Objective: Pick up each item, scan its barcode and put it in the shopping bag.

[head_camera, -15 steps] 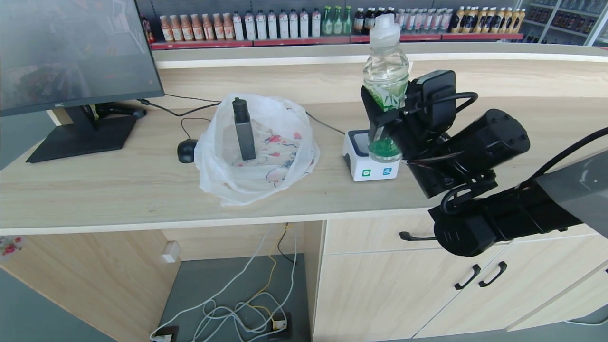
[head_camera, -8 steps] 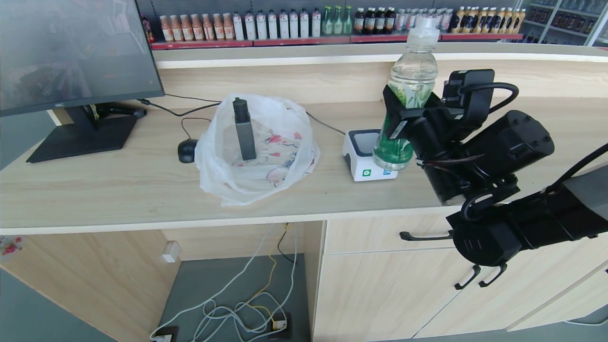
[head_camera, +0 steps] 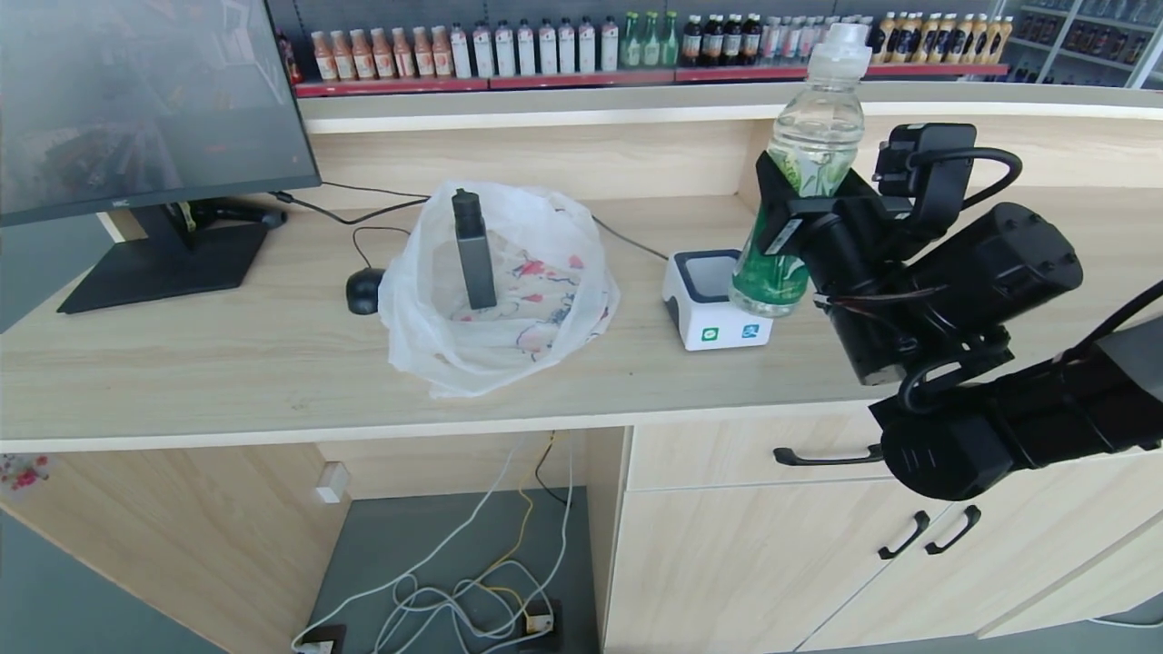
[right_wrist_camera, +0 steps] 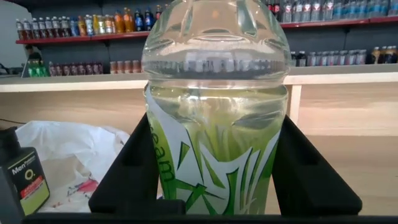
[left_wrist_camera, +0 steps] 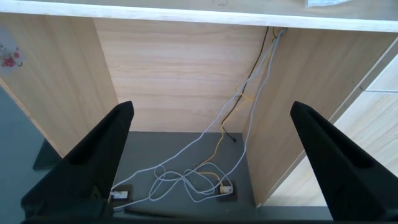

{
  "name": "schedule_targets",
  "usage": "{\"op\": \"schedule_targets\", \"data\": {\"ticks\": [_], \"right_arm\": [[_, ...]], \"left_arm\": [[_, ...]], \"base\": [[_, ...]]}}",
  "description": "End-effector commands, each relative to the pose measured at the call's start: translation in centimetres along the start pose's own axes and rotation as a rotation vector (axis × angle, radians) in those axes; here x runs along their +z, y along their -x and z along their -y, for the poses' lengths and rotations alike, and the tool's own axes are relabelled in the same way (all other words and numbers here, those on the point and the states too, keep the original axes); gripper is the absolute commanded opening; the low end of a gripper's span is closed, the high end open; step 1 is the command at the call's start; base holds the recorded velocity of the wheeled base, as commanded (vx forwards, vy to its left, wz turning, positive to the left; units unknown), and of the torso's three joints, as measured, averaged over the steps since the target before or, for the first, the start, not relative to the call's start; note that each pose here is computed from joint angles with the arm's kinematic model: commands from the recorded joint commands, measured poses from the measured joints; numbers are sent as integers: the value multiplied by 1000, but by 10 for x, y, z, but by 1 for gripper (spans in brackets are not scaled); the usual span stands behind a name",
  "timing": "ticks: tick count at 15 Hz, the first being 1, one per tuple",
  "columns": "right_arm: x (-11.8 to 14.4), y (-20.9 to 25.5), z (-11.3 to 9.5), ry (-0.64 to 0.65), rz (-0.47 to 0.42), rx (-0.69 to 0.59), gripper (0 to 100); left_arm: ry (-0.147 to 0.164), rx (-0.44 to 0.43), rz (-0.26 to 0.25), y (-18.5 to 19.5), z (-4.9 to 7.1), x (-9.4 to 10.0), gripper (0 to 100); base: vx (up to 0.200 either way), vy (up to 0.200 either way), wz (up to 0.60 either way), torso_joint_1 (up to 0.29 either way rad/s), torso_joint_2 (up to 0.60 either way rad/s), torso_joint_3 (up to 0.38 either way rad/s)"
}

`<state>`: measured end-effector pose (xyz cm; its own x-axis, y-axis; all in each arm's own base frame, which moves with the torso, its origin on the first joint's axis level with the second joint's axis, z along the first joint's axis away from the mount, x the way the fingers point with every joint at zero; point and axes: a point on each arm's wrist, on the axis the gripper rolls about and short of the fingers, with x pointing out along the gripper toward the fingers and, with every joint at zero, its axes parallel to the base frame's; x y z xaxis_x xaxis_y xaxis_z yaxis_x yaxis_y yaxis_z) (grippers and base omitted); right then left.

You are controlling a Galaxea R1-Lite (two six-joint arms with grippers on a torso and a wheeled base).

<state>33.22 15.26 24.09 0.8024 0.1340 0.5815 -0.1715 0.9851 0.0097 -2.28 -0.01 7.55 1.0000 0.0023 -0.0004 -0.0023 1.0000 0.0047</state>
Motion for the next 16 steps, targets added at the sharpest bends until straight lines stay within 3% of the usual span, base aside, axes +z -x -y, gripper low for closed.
{"op": "schedule_targets", "data": {"ticks": [1,10,16], "right_arm": [[-1,0,2,5,-4,-4,0],[-2,1,2,6,-10,-15,0],[-9,1,0,7,-24,-12,0]], "left_arm": [[0,-1,0,0,0,0,100],[0,-1,0,0,0,0,100],[0,-1,0,0,0,0,100]], "base": [[0,200,0,17,-2,2],[0,200,0,4,3,2],[0,0,0,0,0,0]]}}
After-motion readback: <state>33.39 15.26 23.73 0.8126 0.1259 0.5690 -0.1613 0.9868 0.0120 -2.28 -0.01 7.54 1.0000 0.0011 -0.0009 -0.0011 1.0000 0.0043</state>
